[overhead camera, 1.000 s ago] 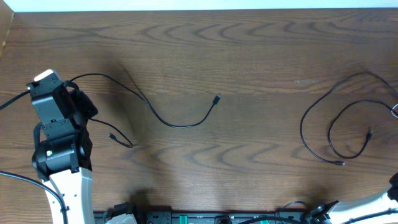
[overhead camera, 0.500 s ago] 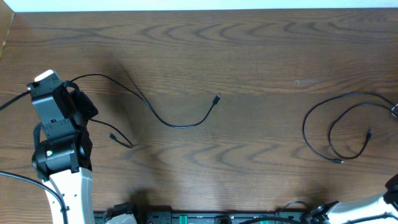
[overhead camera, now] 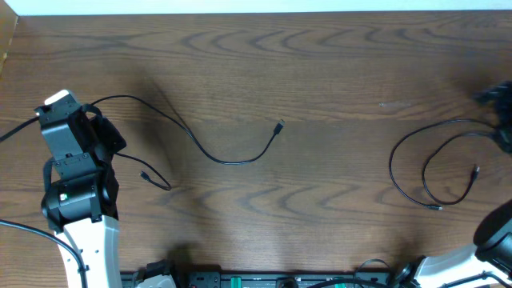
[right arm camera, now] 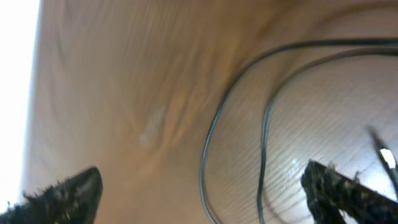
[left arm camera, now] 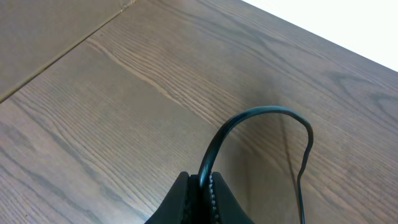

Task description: Untangle cables

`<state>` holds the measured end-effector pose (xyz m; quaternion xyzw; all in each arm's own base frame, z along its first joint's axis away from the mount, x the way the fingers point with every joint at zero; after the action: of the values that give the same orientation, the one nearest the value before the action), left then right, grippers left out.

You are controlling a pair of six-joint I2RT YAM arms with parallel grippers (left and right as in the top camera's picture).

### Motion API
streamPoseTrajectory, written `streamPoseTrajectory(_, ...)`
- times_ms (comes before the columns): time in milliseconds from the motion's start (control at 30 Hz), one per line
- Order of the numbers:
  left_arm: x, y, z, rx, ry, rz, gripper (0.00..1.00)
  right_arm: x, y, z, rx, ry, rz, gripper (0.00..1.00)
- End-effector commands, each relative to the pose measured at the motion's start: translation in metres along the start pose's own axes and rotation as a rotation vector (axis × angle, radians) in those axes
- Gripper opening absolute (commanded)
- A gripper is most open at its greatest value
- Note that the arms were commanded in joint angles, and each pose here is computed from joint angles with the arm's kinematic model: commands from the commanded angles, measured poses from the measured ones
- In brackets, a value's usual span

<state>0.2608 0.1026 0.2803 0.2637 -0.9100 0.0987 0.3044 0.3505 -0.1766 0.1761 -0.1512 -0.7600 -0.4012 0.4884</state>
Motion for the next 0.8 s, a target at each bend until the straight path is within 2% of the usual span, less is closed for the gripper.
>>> streamPoseTrajectory(0, 0.0, 0.002, -0.001, 0.019, -0.001, -0.006, 0.08, -0.002, 0.024, 0.011, 0.567, 0.02, -0.003, 0.99)
streamPoseTrajectory(100, 0.0, 0.002, -0.001, 0.019, -0.001, -0.006, 0.07, -0.01, 0.042, 0.022, 0.707, 0.045, -0.018, 0.99)
streamPoseTrajectory(200, 0.0, 0.002, -0.001, 0.019, -0.001, -0.006, 0.08, -0.014, 0.043, 0.026, 0.697, 0.056, 0.056, 0.99)
streamPoseTrajectory(267, 0.0, 0.002, -0.001, 0.019, -0.002, -0.006, 0.08, -0.015, 0.034, 0.025, 0.55, 0.05, 0.158, 0.99)
streamPoseTrajectory(367, 0.0, 0.002, -0.001, 0.019, -0.002, -0.006, 0.07, -0.016, 0.016, 0.029, 0.183, 0.02, 0.286, 0.99)
streamPoseTrajectory(500, 0.0, 0.002, -0.001, 0.019, -0.001, -0.006, 0.08, -0.03, 0.001, 0.049, -0.164, 0.039, 0.326, 0.99)
streamPoseTrajectory(600, 0.0, 0.002, -0.001, 0.019, -0.001, -0.006, 0.08, -0.045, -0.01, 0.066, -0.275, 0.06, 0.352, 0.99)
streamPoseTrajectory(767, 0.001, -0.003, 0.0, 0.019, 0.005, 0.027, 0.08, -0.076, -0.026, 0.093, -0.242, 0.097, 0.34, 0.99)
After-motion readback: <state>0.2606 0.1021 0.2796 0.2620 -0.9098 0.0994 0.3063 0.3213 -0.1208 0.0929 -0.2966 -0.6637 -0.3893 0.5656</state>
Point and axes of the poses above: each gripper's point midway between its finger pads, its own x axis back along the fingers, its own y axis along the line the jaws close on, z = x × y, the point moved 5 cm from there along x, back along the fingers, and after that the axes turned 2 degrees about -x, right-handed, at the moved point
